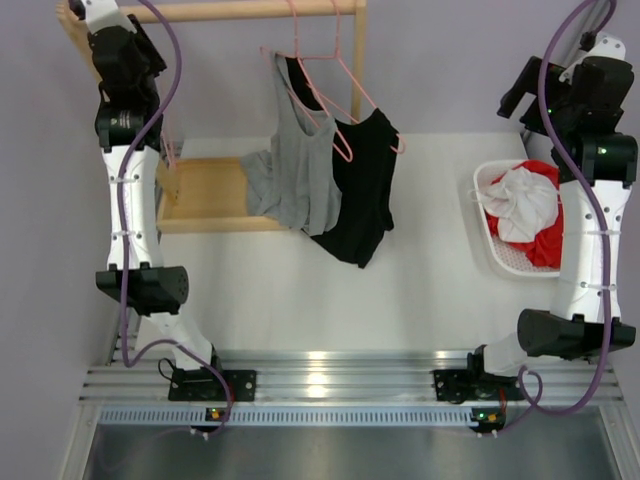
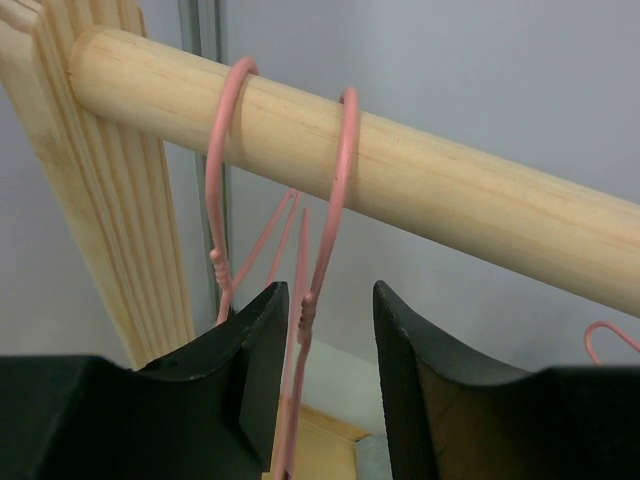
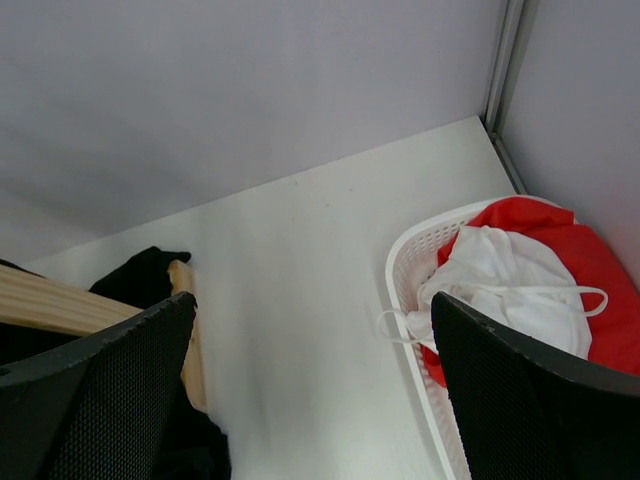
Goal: Remove the tank top from the hanger
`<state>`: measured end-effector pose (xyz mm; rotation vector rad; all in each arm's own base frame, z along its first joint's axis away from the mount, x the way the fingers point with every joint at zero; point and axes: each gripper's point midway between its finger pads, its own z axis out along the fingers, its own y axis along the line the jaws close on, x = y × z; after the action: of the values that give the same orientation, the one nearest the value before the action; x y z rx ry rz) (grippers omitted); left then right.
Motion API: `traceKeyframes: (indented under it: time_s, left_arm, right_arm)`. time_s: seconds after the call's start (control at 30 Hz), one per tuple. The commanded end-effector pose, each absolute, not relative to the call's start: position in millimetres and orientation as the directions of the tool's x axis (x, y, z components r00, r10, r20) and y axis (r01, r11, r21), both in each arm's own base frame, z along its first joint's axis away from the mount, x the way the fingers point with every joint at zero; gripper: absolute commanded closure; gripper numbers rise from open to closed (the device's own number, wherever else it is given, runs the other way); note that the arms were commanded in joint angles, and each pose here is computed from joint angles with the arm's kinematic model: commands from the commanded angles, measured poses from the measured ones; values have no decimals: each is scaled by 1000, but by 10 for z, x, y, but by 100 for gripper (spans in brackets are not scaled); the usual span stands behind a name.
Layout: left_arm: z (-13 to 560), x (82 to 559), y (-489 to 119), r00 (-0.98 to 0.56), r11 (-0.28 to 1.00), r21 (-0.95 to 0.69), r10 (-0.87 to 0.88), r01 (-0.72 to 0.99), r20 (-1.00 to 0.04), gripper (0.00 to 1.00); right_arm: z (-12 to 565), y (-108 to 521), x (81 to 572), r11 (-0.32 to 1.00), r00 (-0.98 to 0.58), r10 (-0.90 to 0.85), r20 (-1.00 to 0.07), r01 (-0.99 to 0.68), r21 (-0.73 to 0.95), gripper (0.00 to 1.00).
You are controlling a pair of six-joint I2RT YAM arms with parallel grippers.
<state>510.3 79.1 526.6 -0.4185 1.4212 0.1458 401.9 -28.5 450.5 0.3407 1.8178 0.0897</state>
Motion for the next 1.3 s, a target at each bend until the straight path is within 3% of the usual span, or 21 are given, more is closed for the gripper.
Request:
traceKeyframes:
  time_s: [0.0,0.33,0.53,0.7,0.97,1.07,1.13,1.27]
  left_arm:
    - [5847,4670,766,301,916,-247,-150,-315,-942,55]
    - [6398,4080,573,418,932,-300,-194,-204,-888,43]
    - [6310,4150,-22,360,956,-291,-256,-47,-897,40]
    - [6155,4241,-585,310,970,-235,-206,-58,-928,29]
    - [6086,4259,-1213,265,959,-275,-283,65,-922,23]
    - [6012,4304,-1462,246,968,-240,-252,80,-936,17]
    - [5945,4357,-1596,231,970,-224,-239,92,-943,6]
    - [5831,4473,-1770,205,968,-220,-242,121,-948,2]
  right_arm:
    - [4602,-203,3936,962,-217,259,-941,150,230,1]
    - [4573,-148,3916,962,-221,263,-939,133,239,1]
    - [4550,-92,3901,962,-223,267,-937,116,247,1]
    - [4530,-73,3889,962,-227,268,-936,113,248,1]
    - [4549,-73,3848,963,-222,265,-938,111,245,1]
    - [4562,-68,3846,962,-219,269,-938,109,250,1]
    - [4578,-69,3826,962,-214,270,-939,110,252,1]
    - [4585,-67,3814,962,-213,269,-939,108,251,1]
